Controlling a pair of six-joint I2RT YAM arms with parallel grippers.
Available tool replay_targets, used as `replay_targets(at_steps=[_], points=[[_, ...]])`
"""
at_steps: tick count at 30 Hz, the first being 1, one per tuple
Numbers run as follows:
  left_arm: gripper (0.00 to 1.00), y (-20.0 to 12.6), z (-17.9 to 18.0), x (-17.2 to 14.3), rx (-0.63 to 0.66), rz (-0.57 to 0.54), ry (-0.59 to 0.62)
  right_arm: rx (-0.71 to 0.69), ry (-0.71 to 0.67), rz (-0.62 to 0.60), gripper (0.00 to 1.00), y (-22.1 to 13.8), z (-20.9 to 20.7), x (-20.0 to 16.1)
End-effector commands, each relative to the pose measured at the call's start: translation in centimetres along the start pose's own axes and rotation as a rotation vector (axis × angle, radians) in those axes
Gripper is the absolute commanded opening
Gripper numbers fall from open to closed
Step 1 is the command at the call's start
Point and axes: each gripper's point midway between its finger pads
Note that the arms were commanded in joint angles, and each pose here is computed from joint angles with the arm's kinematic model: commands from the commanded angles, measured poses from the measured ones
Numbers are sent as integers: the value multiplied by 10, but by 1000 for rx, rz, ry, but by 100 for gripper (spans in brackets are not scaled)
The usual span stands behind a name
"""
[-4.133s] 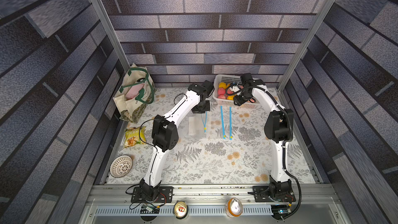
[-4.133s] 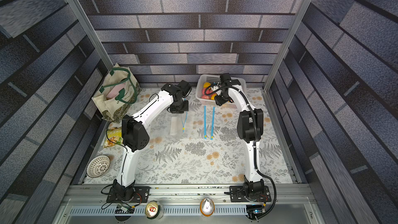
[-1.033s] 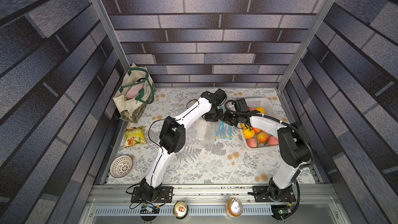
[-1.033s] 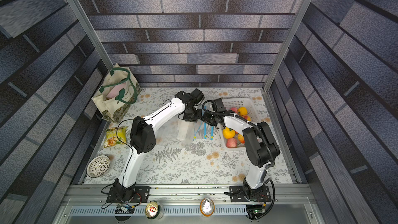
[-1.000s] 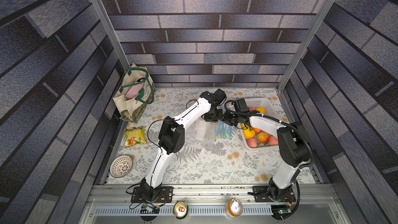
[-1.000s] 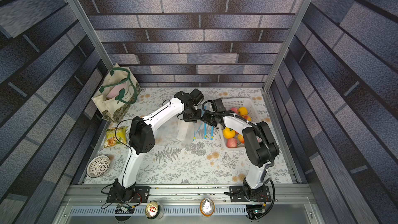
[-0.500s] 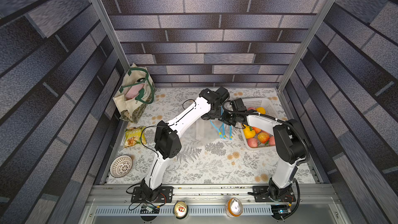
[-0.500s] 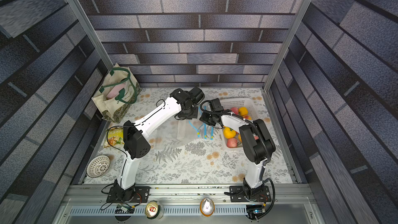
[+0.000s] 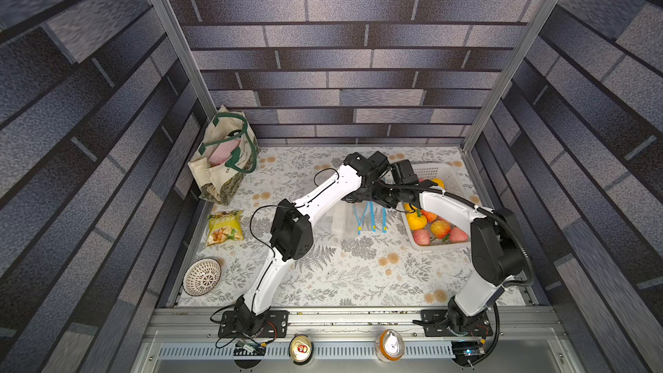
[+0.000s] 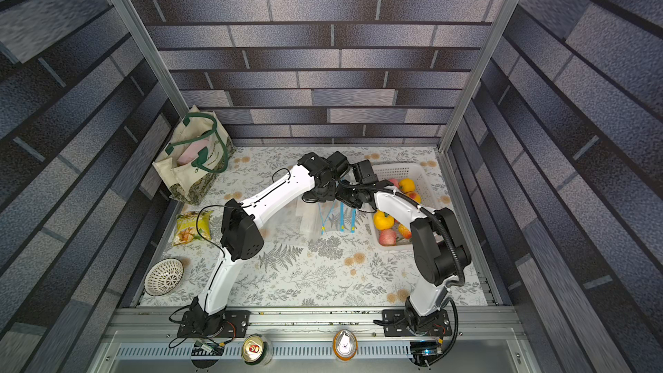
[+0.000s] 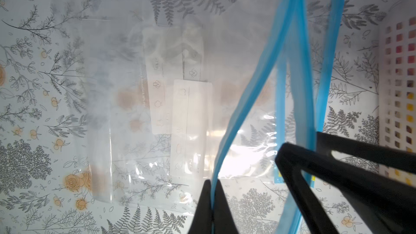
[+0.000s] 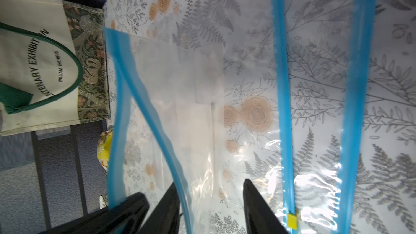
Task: Place the peach in a zip-top bag and seal the zipper
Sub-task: Open the zipper food storage bag, then pick up the peach from the basket.
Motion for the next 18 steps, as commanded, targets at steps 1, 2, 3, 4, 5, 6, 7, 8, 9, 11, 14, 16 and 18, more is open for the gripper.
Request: replay_targets(at_steps=[1,2,3,4,5,6,7,8,9,11,14,16,18], points=[[0,-10,3,2,-22,6,-12,14,-4,-2,50,-17,7,-5],[0,-10,3,2,-23,7,-10,6,-11,-8,50,-22,7,-4],[0,-10,4,2,-25,8,-11,-2,-17,-16,50,-27,7,-4],[0,-10,4,3,-30,8,-11,-11,-27,-24,51,-33,6,-4],[0,-10,4,3,-33,9,-9,-30,-33,-37,51,-40,3,-3],[0,-11,3,3,-38,10,-8,-53,-36,-50,51,-47,-2,-1],[0,-10,3,3,-42,12,-8,-79,-31,-67,52,-56,-11,2],[0,-11,2,3,-48,13,-4,-101,-13,-84,52,-64,-22,7],[0,-10,2,3,-49,14,-1,-119,6,-97,53,-71,-33,11],[0,-9,0,4,-57,13,1,-182,19,-136,55,-87,-55,20],[0,-8,-2,4,-71,18,7,-319,-6,-162,59,-106,-83,26],[0,-9,-4,4,-82,19,10,-411,-21,-157,62,-112,-100,26],[0,-10,-4,6,-89,17,10,-463,-26,-151,64,-113,-111,27]])
Point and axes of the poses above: each gripper's point midway between its finger pads, its own y axis out along the fingers, its own z axis along the line the jaws close on, x = y × z, and after that the axes turned 5 degrees about y, right-handed
